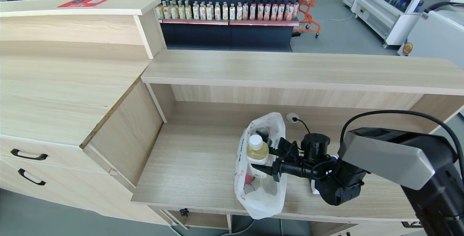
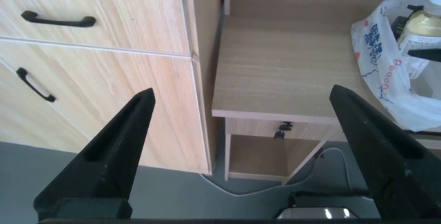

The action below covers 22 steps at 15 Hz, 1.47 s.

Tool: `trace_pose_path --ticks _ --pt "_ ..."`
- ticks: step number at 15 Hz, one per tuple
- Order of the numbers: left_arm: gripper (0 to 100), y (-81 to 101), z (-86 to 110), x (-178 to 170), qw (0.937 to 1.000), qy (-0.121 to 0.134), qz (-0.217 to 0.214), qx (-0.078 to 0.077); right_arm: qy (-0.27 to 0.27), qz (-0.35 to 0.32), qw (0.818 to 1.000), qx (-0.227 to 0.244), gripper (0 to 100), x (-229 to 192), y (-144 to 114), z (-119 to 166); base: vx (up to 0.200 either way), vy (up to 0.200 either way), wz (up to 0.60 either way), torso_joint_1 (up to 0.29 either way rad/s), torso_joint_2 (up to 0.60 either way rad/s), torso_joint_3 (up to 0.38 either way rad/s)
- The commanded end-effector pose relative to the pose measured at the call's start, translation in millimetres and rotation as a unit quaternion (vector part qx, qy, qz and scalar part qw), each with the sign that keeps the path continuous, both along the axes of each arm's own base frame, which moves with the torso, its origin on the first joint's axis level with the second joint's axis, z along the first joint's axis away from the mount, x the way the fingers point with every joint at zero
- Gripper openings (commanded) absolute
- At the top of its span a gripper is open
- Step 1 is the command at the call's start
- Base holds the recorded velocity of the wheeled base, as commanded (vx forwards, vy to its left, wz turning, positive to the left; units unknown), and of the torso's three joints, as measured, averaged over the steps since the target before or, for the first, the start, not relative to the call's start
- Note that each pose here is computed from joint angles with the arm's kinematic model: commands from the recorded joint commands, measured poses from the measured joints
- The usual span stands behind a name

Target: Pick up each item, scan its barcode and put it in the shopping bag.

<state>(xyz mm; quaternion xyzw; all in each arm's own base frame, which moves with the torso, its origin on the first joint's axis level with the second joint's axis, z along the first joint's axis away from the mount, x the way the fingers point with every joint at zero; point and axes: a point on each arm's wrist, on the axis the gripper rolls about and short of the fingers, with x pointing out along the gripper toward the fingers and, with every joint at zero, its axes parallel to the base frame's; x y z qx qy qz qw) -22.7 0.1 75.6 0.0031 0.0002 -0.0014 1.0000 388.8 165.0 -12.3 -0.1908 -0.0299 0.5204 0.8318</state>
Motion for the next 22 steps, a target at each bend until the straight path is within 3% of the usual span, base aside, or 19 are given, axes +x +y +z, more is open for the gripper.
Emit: trace_pose_path --ticks 1,2,5,9,11,14,17,20,22 --pt "100 0.0 0.0 0.0 1.0000 0.000 0.000 0.000 -0.001 0.002 1.000 0.000 0 1.0 0.6 -10.4 0.000 0.000 0.00 0.000 0.00 0.000" --pt "100 0.0 0.0 0.0 1.0000 0.000 0.000 0.000 -0.007 0.002 1.000 0.003 100 1.2 0.0 -12.6 0.000 0.000 0.00 0.000 0.00 0.000" --pt "100 0.0 0.0 0.0 1.0000 0.000 0.000 0.000 -0.002 -0.004 1.000 0.006 100 -0.7 -4.9 -9.7 0.000 0.000 0.00 0.000 0.00 0.000" --pt "100 0.0 0.0 0.0 1.0000 0.000 0.000 0.000 0.081 -0.033 0.994 0.072 100 -26.7 -27.2 51.3 0.000 0.000 0.00 0.000 0.00 0.000" --pt "100 0.0 0.0 0.0 1.0000 0.000 0.000 0.000 0.132 -0.056 0.984 0.105 100 -47.0 -46.3 89.7 0.000 0.000 0.00 0.000 0.00 0.000" --pt "100 0.0 0.0 0.0 1.0000 0.000 0.000 0.000 0.171 -0.097 0.974 0.108 100 -65.7 -77.2 122.9 0.000 0.000 0.00 0.000 0.00 0.000" --pt "100 0.0 0.0 0.0 1.0000 0.000 0.000 0.000 0.202 -0.163 0.954 0.153 100 -113.5 -128.6 173.8 0.000 0.000 0.00 0.000 0.00 0.000" --pt "100 0.0 0.0 0.0 1.0000 0.000 0.000 0.000 0.181 -0.230 0.942 0.164 100 -165.3 -162.0 207.0 0.000 0.000 0.00 0.000 0.00 0.000" --pt "100 0.0 0.0 0.0 1.0000 0.000 0.001 0.000 0.142 -0.357 0.913 0.135 100 -214.9 -188.6 207.3 0.000 0.000 0.00 0.000 0.00 0.000"
